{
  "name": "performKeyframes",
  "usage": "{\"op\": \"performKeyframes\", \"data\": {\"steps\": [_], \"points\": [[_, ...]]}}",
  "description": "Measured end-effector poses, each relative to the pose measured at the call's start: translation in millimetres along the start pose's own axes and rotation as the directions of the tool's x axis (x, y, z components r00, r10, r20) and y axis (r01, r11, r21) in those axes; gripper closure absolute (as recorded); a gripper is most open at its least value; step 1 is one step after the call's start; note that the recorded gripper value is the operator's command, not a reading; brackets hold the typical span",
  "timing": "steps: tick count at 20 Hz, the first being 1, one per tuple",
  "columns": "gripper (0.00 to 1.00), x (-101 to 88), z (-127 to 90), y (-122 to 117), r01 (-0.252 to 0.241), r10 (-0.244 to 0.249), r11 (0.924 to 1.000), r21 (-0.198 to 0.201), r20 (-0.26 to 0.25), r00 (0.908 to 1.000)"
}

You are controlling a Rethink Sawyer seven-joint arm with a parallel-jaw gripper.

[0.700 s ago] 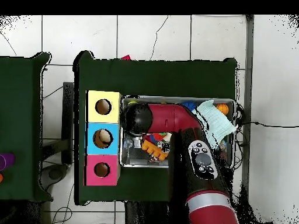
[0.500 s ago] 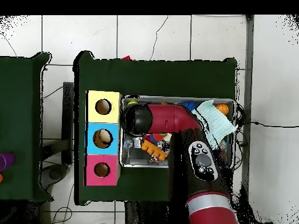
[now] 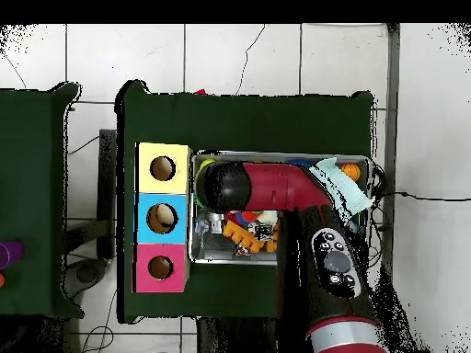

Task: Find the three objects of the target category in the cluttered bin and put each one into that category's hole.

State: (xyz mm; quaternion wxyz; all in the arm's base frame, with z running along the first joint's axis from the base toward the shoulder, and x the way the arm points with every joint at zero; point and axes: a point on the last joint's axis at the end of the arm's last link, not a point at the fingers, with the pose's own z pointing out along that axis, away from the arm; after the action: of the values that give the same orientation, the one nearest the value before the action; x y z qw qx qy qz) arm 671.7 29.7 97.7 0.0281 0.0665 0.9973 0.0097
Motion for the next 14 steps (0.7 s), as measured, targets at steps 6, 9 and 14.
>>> {"op": "performKeyframes", "data": {"steps": [6, 9, 14], "points": [[0.0, -23.6, 3.5, -71.6, -0.099, 0.099, 0.9949, -0.023, 0.021, 0.9949], [0.0, -33.1, 11.0, -110.8, -0.136, 0.137, 0.9905, -0.019, 0.033, 0.99], [0.0, -39.5, 25.0, -144.1, -0.154, 0.154, 0.9881, -0.003, 0.038, 0.9874]]}}
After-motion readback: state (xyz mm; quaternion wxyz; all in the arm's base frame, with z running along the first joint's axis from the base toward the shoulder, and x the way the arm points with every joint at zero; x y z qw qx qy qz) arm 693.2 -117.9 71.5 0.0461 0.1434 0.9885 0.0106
